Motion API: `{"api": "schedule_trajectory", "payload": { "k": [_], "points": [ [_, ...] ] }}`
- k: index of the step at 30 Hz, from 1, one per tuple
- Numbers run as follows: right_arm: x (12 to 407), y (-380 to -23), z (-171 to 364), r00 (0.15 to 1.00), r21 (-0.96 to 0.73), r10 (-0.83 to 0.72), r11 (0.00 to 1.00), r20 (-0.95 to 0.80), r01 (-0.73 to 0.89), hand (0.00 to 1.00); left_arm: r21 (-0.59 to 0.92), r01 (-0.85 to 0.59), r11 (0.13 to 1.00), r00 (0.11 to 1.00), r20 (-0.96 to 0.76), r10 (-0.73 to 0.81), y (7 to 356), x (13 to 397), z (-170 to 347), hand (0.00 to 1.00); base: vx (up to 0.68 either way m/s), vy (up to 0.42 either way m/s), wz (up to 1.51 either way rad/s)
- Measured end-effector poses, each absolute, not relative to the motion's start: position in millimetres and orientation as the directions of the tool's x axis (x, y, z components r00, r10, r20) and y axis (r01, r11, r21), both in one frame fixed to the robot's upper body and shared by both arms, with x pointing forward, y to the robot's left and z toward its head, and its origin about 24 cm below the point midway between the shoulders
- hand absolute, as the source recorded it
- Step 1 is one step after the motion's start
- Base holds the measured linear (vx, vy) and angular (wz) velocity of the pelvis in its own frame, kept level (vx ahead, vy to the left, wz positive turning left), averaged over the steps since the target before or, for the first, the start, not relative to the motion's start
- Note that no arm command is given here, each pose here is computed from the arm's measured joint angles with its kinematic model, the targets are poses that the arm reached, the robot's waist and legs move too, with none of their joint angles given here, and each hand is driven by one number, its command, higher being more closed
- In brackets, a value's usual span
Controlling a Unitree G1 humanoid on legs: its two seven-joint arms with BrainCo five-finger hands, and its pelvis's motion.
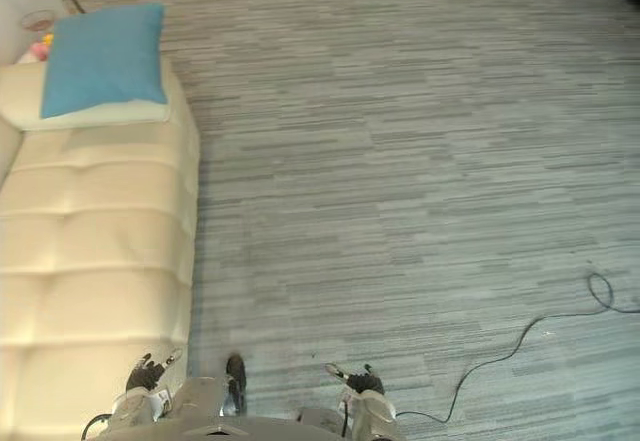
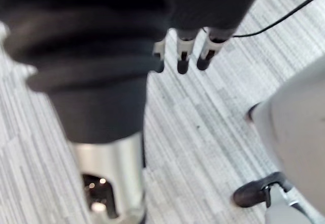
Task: Pick up cushions and gather them together orderly.
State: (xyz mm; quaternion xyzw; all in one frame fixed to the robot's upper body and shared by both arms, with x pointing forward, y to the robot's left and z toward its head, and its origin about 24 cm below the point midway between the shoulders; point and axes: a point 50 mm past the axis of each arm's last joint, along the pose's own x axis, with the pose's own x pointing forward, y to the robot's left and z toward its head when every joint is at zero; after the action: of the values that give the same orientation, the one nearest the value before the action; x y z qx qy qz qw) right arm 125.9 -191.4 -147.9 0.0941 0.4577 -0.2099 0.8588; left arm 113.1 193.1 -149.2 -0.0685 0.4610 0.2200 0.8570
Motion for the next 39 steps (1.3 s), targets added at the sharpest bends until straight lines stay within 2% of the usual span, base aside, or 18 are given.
{"api": "schedule_trajectory", "payload": {
  "k": [2, 9, 13, 16, 22, 29, 33, 39],
  "points": [
    [131.9, -196.3, -143.1, 0.524, -0.037, -0.291, 0.897, -0.801, 0.440, 0.00, 0.107, -0.380, 0.919, 0.469, -0.834, 0.291, 191.6, 109.6, -152.0, 0.00, 0.46, 0.157, -0.07],
    [136.3, -205.1, -140.5, 0.535, -0.053, -0.310, 0.896, -0.786, 0.441, 0.00, 0.111, -0.384, 0.917, 0.448, -0.846, 0.290, 190.0, 107.6, -153.9, 0.00, 0.41, -0.037, 0.14],
    [124.8, -211.8, -143.8, 0.498, -0.062, -0.333, 0.873, -0.801, 0.484, 0.00, 0.117, -0.404, 0.908, 0.420, -0.857, 0.297, 192.0, 102.2, -156.4, 0.00, 0.52, -0.283, 0.58],
    [131.8, -218.2, -139.6, 0.514, -0.065, -0.353, 0.866, -0.782, 0.496, 0.00, 0.071, -0.440, 0.895, 0.413, -0.869, 0.272, 175.5, 101.8, -158.2, 0.00, 0.46, -0.239, 0.21],
    [119.4, -217.0, -143.3, 0.490, -0.080, -0.351, 0.867, -0.798, 0.491, 0.00, 0.065, -0.464, 0.884, 0.448, -0.843, 0.297, 182.8, 109.7, -152.5, 0.00, 0.45, -0.147, 0.43],
    [114.7, -212.5, -146.2, 0.463, -0.069, -0.343, 0.857, -0.817, 0.511, 0.00, 0.068, -0.439, 0.896, 0.476, -0.828, 0.296, 181.9, 115.7, -149.2, 0.00, 0.41, 0.143, 0.34],
    [123.5, -186.7, -147.6, 0.484, -0.004, -0.282, 0.867, -0.828, 0.498, 0.00, 0.100, -0.433, 0.896, 0.484, -0.813, 0.325, 194.3, 118.6, -146.7, 0.00, 0.39, 0.198, 0.05],
    [128.0, -187.5, -145.7, 0.501, -0.007, -0.280, 0.877, -0.819, 0.480, 0.00, 0.132, -0.392, 0.910, 0.456, -0.832, 0.317, 196.7, 112.5, -151.1, 0.00, 0.31, 0.172, -0.23]
  ]
}}
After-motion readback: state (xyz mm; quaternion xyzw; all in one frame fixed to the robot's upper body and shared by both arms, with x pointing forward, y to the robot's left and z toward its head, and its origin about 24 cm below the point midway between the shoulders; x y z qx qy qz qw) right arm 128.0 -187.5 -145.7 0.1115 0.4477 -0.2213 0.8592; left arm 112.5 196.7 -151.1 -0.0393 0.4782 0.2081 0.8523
